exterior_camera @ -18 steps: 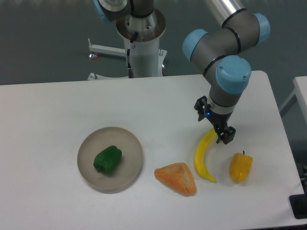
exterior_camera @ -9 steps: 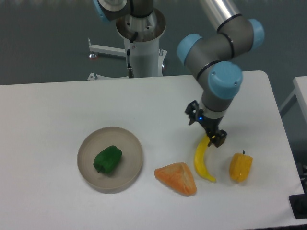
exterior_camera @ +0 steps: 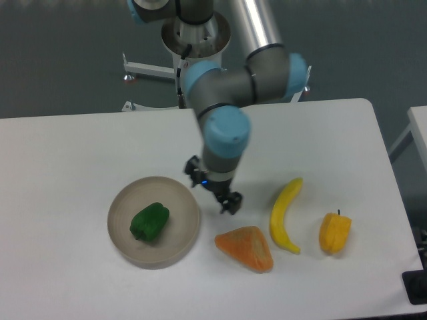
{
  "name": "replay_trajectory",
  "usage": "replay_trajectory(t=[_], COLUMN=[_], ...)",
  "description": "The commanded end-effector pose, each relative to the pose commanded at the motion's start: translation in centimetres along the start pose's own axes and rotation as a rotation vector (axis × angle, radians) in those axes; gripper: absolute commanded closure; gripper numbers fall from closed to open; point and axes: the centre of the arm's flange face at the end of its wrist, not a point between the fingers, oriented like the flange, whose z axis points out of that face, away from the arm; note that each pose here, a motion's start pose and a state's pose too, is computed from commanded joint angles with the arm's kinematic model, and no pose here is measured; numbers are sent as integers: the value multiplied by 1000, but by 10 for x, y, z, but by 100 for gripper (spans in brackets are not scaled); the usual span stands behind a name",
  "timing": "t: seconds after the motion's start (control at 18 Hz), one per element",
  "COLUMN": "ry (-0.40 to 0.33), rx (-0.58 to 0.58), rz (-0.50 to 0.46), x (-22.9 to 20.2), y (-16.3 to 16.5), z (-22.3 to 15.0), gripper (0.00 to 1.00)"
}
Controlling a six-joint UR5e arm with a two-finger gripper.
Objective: Pick up the green pepper from the plate
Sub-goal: 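Move the open gripper over the green pepper on the beige plate, then lower the gripper and close it around the green pepper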
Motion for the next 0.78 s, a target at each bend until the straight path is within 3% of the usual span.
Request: replay_trajectory(t=[0.22,0.78], ry=[57,90], rx=[105,59], rz=[-87,-66], x=[11,32], y=[-23,-46], z=[12,70], gripper=[0,0])
